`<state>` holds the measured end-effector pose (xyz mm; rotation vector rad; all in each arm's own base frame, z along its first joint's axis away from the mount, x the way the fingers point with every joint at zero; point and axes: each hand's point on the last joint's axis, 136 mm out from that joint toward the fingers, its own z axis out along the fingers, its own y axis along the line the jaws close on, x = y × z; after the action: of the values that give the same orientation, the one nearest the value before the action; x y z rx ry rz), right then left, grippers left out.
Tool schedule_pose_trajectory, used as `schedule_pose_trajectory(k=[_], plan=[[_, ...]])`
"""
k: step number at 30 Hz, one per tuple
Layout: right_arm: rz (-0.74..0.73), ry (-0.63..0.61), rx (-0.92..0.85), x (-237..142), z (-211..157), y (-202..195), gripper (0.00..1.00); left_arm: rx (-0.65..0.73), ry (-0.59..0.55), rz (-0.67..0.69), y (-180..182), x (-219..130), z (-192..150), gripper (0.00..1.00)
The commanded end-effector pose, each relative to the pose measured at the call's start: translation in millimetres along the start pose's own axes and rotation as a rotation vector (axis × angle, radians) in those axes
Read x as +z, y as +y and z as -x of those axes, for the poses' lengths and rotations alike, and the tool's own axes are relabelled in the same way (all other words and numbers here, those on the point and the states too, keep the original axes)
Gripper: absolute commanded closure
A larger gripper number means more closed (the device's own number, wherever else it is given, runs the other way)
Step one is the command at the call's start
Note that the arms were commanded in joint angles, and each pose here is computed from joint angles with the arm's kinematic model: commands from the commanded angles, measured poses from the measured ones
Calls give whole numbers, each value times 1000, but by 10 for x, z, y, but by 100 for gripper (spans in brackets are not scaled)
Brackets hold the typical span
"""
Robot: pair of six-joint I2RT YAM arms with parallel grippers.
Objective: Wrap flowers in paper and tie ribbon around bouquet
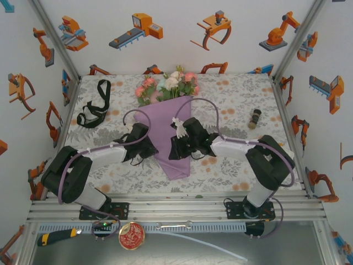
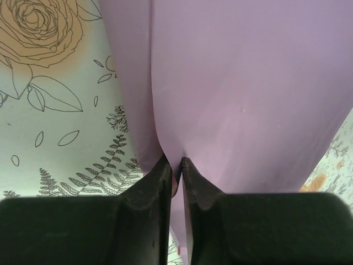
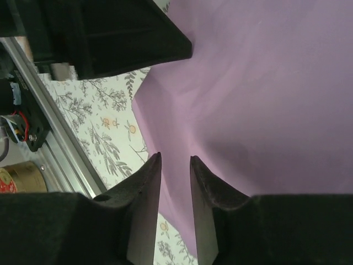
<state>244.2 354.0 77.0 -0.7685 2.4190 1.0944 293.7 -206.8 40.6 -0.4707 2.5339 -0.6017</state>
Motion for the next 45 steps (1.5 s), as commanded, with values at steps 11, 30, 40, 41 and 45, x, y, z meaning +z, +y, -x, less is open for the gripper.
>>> schedule_pose_trajectory(k=[11, 30, 40, 41, 45], plan=[[-54, 205, 62, 198, -609, -267, 73, 65, -183, 9, -141, -792, 588, 67], [-46, 124, 74, -110, -445, 19, 71, 2, 43, -19, -174, 352, 189, 88], [-161, 232, 119, -247, -1139, -258, 71, 14, 42, -9, -55, 309, 188, 90], [-151, 201, 103, -278, -1033, -201, 70, 20, 44, -10, -55, 299, 183, 91], [-163, 12, 86, -503, -436, -124, 67, 23, 46, -25, -44, 253, 149, 91]])
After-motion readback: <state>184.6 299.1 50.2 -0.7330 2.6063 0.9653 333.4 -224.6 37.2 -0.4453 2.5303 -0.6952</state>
